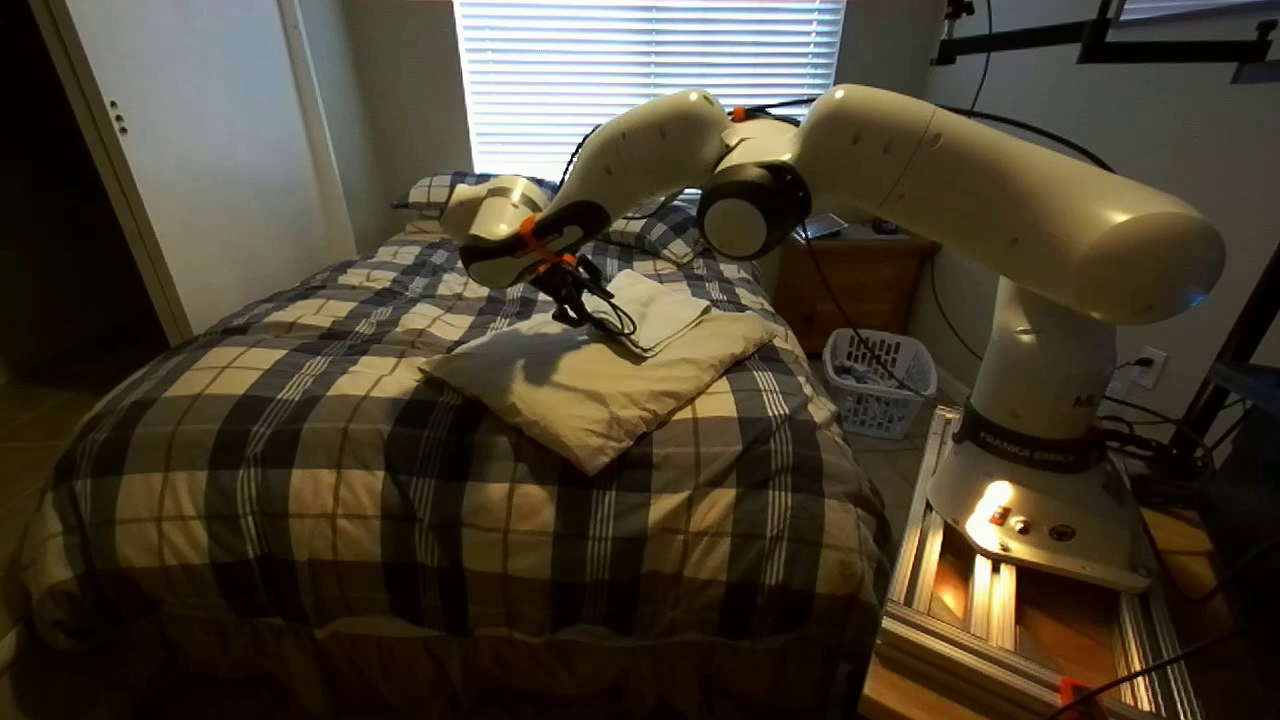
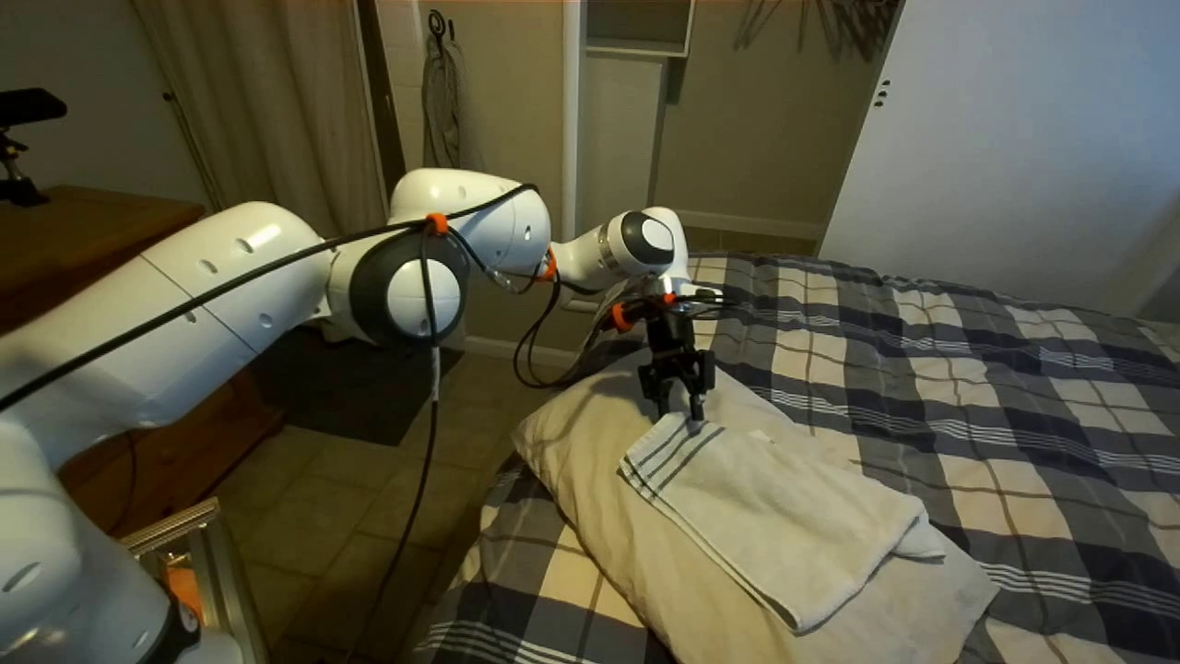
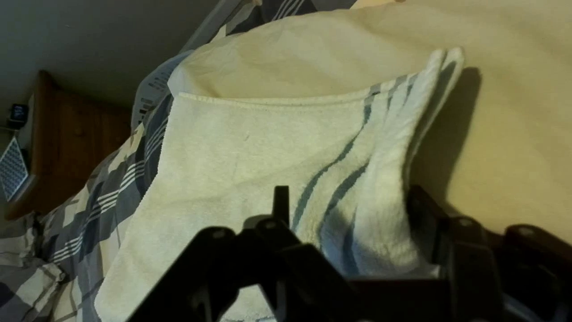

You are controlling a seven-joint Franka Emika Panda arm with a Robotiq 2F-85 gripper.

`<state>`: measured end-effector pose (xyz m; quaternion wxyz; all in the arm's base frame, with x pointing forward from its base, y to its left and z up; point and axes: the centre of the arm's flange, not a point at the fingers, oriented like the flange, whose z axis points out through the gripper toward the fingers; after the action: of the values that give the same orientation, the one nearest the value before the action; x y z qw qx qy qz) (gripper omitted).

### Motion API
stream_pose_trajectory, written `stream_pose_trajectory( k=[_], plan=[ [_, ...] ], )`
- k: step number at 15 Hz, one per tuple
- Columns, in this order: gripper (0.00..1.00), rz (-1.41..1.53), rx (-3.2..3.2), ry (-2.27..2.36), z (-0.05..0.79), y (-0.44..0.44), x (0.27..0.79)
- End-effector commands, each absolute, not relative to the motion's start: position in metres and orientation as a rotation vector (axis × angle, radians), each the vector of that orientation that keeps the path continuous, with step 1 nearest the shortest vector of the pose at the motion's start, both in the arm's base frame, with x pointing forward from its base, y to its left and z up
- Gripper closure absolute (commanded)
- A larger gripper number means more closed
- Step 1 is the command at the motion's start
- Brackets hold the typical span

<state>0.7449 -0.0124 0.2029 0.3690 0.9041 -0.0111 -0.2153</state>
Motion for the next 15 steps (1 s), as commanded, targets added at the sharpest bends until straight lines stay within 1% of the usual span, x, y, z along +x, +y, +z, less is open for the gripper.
stream_pose_trajectory(
  k=[1, 2, 3, 4, 5, 6, 8, 10, 12, 13, 15],
  plan=[
    [0.27, -0.55, 2.285, -0.026, 0.208, -0.012, 0.739],
    [0.24, -0.55, 2.284, -0.025, 0.208, -0.013, 0.739],
    [0.23, -0.552, 2.287, -0.023, 0.209, -0.012, 0.739],
    [0.15, -0.559, 2.29, -0.022, 0.21, -0.009, 0.739],
    [0.03, -0.562, 2.289, -0.019, 0.211, -0.008, 0.739],
    [0.0, -0.568, 2.285, -0.024, 0.212, -0.006, 0.738],
    [0.0, -0.583, 2.276, -0.021, 0.212, -0.003, 0.736],
    [0.25, -0.601, 2.266, -0.02, 0.21, -0.002, 0.735],
    [0.39, -0.618, 2.259, -0.021, 0.207, -0.005, 0.734],
    [0.48, -0.627, 2.257, -0.022, 0.205, -0.006, 0.734],
    [0.61, -0.64, 2.258, -0.022, 0.202, -0.008, 0.733]
  ],
)
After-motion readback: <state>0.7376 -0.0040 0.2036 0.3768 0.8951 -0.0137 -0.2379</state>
